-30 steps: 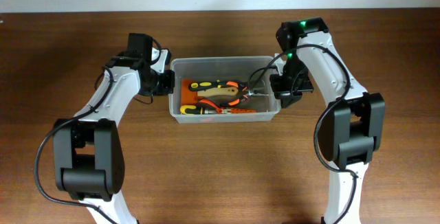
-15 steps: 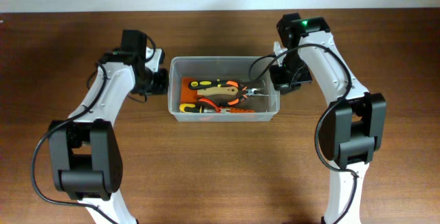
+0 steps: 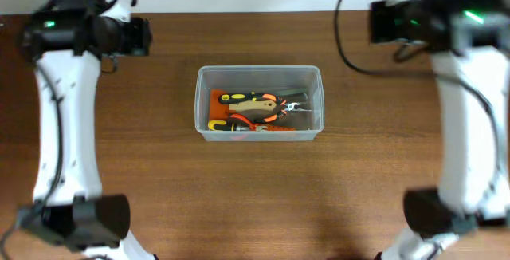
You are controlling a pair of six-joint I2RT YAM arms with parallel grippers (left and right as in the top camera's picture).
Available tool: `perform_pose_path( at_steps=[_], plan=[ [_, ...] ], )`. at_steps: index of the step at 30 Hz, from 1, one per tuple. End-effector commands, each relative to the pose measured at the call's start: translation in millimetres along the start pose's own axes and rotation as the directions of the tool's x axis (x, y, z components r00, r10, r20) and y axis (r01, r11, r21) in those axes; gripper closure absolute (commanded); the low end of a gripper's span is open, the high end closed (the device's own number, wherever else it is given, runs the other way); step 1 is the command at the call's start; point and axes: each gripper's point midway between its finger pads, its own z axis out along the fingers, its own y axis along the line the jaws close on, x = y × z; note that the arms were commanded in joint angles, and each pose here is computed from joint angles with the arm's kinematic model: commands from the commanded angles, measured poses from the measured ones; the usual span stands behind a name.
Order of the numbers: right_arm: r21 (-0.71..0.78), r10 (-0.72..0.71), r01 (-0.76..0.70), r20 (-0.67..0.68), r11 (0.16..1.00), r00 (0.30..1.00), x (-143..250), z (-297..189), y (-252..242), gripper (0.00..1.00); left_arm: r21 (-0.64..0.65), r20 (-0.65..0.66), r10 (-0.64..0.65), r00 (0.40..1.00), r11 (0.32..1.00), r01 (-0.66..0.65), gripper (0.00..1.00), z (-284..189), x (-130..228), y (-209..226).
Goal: Pack container
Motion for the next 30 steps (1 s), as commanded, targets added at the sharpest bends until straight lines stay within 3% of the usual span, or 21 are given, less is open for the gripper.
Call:
perform_pose_path(
  at_steps=[1, 4, 6, 10, 12, 15, 21, 30],
  plan=[
    [0.027, -0.019, 0.015, 0.158, 1.000, 0.987, -16.7, -71.2, -3.5, 0.92, -0.126, 0.113, 0.086, 0.990, 0.989, -0.071, 0.43, -69.4, -12.0, 11.6],
    [0.029, -0.018, 0.011, 0.254, 1.000, 0.967, -16.4, -122.9, -4.2, 0.92, -0.197, 0.184, 0.096, 0.978, 0.979, -0.059, 0.33, -113.3, -11.6, 17.4],
    [0.029, -0.017, 0.008, 0.308, 1.000, 0.951, -12.3, -155.2, -4.6, 0.91, -0.233, 0.233, 0.101, 0.967, 0.971, -0.045, 0.01, -141.0, -10.3, 19.7],
    [0.031, -0.016, 0.005, 0.375, 1.000, 0.927, 4.7, -205.9, -5.4, 0.81, -0.269, 0.316, 0.111, 0.942, 0.963, -0.023, 0.01, -184.6, -5.9, 19.3],
    [0.031, -0.016, 0.004, 0.399, 1.000, 0.917, 15.6, -227.4, -5.7, 0.66, -0.273, 0.348, 0.116, 0.930, 0.962, -0.017, 0.01, -200.8, -3.2, 17.4],
    [0.031, -0.015, 0.002, 0.436, 1.000, 0.900, 26.1, -251.7, -6.0, 0.01, -0.275, 0.371, 0.118, 0.921, 0.961, -0.013, 0.01, -214.3, 0.6, 15.6],
    [0.031, -0.014, -0.001, 0.488, 1.000, 0.872, 38.6, -281.5, -6.4, 0.01, -0.252, 0.371, 0.118, 0.921, 0.967, -0.023, 0.01, -212.9, 1.0, 11.3],
    [0.030, -0.014, 0.002, 0.429, 1.000, 0.903, 64.1, -283.0, -6.0, 0.01, -0.242, 0.304, 0.110, 0.946, 0.970, -0.035, 0.01, -204.0, 15.6, 10.6]
  ],
)
